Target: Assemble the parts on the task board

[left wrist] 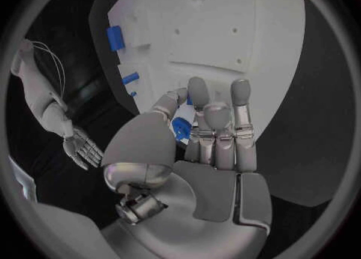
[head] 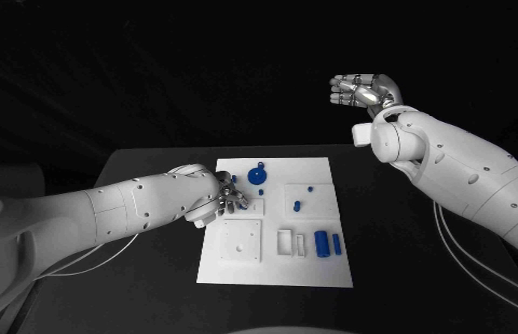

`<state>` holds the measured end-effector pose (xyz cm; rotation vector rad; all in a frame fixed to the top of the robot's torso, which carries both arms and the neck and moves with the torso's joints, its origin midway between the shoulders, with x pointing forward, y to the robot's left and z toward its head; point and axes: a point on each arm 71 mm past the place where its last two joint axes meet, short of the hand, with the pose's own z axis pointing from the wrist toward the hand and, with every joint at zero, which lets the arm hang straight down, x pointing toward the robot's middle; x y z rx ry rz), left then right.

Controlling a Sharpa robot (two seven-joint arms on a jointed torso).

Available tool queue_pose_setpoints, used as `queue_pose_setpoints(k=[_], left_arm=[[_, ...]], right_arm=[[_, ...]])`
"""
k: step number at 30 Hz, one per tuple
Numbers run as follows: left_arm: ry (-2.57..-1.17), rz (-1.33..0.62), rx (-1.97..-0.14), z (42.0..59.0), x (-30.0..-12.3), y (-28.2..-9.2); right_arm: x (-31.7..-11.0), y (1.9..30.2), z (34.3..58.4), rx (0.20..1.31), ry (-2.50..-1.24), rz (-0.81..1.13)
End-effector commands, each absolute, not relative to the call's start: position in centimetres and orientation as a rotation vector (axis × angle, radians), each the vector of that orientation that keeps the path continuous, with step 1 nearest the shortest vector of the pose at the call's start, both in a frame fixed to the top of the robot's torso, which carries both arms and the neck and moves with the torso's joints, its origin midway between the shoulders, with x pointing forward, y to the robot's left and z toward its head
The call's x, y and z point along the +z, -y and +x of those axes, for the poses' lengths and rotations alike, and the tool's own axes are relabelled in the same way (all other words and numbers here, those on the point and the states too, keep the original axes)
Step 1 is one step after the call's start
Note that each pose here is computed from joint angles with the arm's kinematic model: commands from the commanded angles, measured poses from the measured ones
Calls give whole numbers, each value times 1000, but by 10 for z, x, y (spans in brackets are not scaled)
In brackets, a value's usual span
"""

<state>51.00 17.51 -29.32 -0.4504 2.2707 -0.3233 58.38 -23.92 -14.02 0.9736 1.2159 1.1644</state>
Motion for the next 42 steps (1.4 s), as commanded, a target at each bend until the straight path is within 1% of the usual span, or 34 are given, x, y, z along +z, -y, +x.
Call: queue_pose_setpoints(k=[1, 17, 42], left_arm=[[-2290, -429, -315, 509, -295, -174], [-2313, -406, -317, 509, -296, -169], [-2300, -389, -324, 511, -296, -163]], right_arm=[[-141, 238, 584, 1178, -1224, 966], [-143, 239, 584, 1179, -1232, 968], [-150, 234, 583, 1188, -1256, 975]])
